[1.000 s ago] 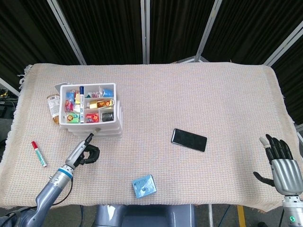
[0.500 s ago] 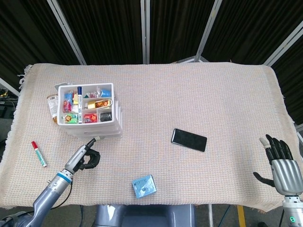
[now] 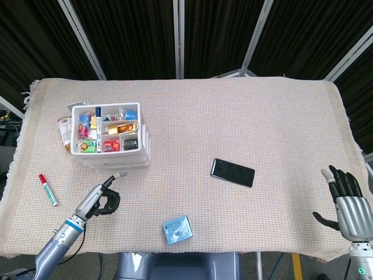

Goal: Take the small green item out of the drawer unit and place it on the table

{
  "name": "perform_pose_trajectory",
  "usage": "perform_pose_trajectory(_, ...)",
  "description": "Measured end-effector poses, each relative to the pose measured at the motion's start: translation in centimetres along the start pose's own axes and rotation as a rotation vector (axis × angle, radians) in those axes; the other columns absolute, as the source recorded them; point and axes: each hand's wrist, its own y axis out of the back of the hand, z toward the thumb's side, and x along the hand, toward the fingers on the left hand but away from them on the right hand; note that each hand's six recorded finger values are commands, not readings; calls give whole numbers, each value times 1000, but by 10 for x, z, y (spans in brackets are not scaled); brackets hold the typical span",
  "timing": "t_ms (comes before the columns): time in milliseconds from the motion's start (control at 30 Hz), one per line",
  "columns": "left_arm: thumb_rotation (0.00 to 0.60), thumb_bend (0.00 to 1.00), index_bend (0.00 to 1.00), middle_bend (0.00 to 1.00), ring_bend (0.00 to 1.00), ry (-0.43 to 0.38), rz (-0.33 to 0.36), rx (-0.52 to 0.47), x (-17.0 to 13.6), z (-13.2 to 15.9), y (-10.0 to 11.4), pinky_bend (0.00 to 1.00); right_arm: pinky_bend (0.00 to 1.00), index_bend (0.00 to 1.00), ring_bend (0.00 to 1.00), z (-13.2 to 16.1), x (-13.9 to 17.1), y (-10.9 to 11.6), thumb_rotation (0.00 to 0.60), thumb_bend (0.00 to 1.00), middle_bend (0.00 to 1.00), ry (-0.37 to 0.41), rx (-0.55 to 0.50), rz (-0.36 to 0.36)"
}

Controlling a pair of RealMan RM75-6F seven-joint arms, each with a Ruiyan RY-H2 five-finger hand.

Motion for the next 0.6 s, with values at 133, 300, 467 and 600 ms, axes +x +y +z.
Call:
perform_pose_trajectory(133,600,637,51,810,832,-17,34,79,-4,2,6,741,0,0,0,0,0,0,600,21,0,1,0,2)
perform_pose_trajectory(300,600,637,42,810,832,-31,111,272,-10,6,18,741,0,0,0,1,1,-1,600,21,0,4,3,4)
perform_pose_trajectory(467,600,637,63,810,831,-17,223,498,-18,16,32,741,0,0,0,2,1,-2,600,21,0,6,5,7)
perform_pose_trajectory(600,600,637,88,810,832,14,318,609,-26,24,46,741,0,0,0,2,1,-2,600,21,0,6,6,8)
